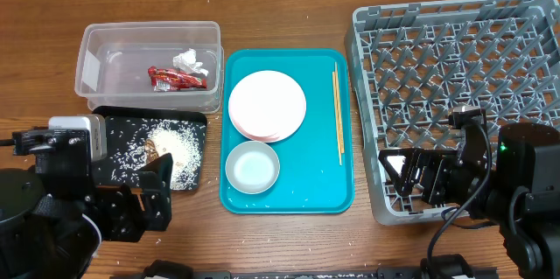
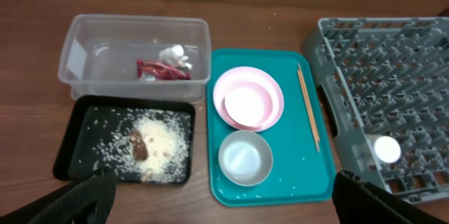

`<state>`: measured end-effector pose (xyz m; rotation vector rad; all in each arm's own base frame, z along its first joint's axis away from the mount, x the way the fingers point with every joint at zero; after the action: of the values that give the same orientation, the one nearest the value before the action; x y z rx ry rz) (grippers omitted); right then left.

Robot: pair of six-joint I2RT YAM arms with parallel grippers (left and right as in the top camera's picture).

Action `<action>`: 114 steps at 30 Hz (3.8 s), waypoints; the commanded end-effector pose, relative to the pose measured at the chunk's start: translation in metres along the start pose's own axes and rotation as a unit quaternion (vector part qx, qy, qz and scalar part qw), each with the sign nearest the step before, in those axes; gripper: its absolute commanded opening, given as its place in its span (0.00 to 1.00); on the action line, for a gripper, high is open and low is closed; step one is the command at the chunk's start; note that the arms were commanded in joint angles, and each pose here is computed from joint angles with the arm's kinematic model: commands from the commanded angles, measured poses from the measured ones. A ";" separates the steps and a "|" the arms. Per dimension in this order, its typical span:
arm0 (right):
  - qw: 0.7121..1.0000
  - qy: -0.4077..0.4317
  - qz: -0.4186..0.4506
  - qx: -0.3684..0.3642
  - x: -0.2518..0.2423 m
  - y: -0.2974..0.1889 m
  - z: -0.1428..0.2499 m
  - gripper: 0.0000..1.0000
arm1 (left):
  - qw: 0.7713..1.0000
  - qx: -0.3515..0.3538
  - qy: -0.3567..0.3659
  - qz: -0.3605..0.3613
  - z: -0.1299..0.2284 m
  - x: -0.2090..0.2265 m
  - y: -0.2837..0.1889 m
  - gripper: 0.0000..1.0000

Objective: Sort waste into correct bins and load items into the dishwasher

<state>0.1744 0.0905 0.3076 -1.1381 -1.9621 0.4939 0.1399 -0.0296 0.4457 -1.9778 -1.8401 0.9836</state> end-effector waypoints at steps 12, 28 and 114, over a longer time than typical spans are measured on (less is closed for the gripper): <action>1.000 -0.008 -0.001 -0.010 0.002 -0.004 -0.004 1.00 | 0.980 -0.195 -0.010 0.027 -0.002 0.017 0.021 1.00; 1.000 -0.008 -0.001 -0.010 0.002 -0.004 -0.004 1.00 | 0.949 -0.292 0.006 0.121 0.087 0.038 0.144 1.00; 0.954 -0.029 0.081 0.289 0.046 0.314 0.099 0.39 | 0.957 -0.266 -0.057 0.103 0.157 0.082 0.239 1.00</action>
<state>0.2507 0.2928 0.0586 -0.8920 -1.5847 1.1325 0.2232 -0.0281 0.1602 -2.4950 -2.1690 0.7082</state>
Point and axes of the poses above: each gripper's point midway between its finger pads, its own y axis out along the fingers, its own x axis along the line the jaws close on, z = x × y, the point moved 2 cm from there along -y, back along the fingers, and after that the axes turned 9 degrees about -y, right-handed, at the moved point
